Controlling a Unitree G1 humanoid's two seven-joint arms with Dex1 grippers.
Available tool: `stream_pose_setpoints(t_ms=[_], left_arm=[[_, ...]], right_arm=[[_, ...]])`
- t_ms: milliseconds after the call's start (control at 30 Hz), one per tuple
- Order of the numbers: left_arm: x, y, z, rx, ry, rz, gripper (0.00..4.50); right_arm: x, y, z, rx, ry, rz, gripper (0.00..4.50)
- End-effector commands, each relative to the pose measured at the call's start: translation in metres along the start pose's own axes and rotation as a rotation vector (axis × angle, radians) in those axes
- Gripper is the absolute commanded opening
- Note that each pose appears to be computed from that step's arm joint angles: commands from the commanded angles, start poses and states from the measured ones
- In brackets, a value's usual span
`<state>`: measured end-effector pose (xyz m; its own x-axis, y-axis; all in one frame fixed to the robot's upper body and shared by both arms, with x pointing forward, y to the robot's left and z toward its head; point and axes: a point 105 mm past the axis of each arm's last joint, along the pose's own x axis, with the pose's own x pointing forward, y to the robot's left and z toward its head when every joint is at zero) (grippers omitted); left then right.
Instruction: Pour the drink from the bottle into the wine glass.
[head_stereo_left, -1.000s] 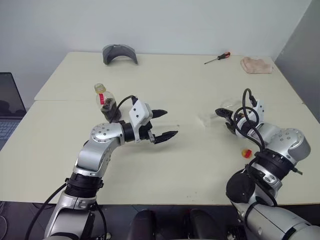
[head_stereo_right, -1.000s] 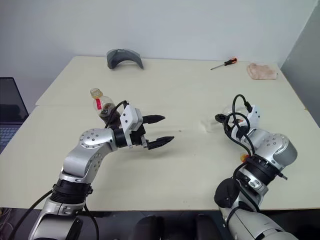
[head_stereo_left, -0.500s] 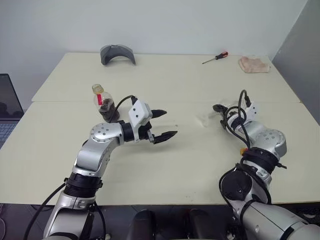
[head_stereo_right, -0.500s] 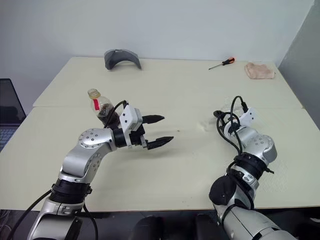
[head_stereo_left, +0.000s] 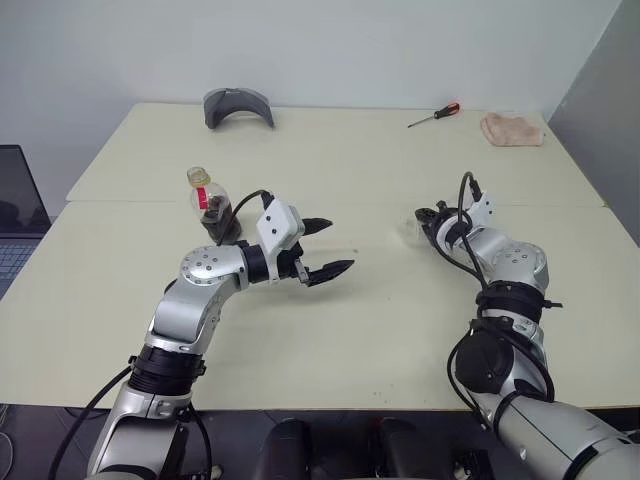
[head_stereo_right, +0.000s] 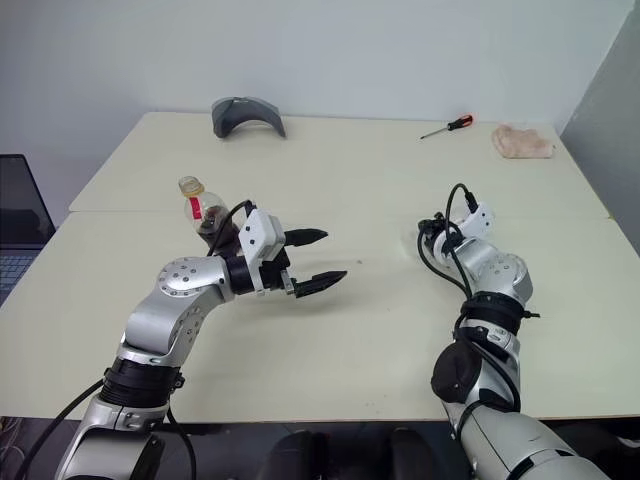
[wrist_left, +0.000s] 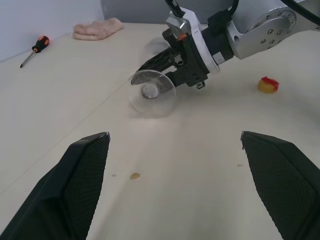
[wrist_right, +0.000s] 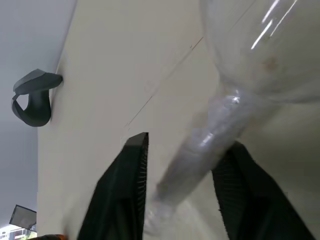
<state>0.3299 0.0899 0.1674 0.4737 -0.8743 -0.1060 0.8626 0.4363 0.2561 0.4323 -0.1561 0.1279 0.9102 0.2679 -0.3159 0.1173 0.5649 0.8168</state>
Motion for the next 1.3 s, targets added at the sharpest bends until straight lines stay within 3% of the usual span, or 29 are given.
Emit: stream_pose_setpoints(t_ms=[33,67,167,300,367,567,800,1067,1300], left_arm=[[0.000,-0.003,0.012,0.035,-0.034,-0.001,4.50],[-0.001,-0.004,0.011,0.031,-0.034,0.002,4.50],[-0.002,-0.004,0.010,0.027,-0.033,0.008,4.50],[-0.004,-0.004,0.010,0.025,-0.035,0.021,4.50],[-0.004,-0.003,0.009,0.018,-0.038,0.040,4.50],[-0.008,0.002,0.006,0.003,-0.049,0.118,4.50],[-0.025,0.011,-0.001,-0.009,-0.030,0.226,4.50],[-0.038,0.014,0.000,-0.019,-0.020,0.279,4.50],[-0.042,0.019,0.008,-0.035,-0.041,0.308,4.50]], right_arm=[[-0.009,0.029,0.015,-0.035,-0.026,0.144,0.47],[-0.013,0.035,0.015,-0.058,-0.011,0.179,0.17],[-0.024,0.046,0.013,-0.182,0.025,0.246,0.13],[-0.040,0.063,0.007,-0.587,-0.019,0.322,0.13],[-0.042,0.067,-0.002,-0.853,-0.096,0.342,0.13],[-0.033,0.066,-0.044,-1.275,-0.353,0.438,0.13],[-0.009,0.073,-0.075,-1.215,-0.417,0.564,0.13],[0.017,0.081,-0.081,-1.142,-0.419,0.533,0.13],[0.026,0.063,-0.077,-1.174,-0.388,0.465,0.13]])
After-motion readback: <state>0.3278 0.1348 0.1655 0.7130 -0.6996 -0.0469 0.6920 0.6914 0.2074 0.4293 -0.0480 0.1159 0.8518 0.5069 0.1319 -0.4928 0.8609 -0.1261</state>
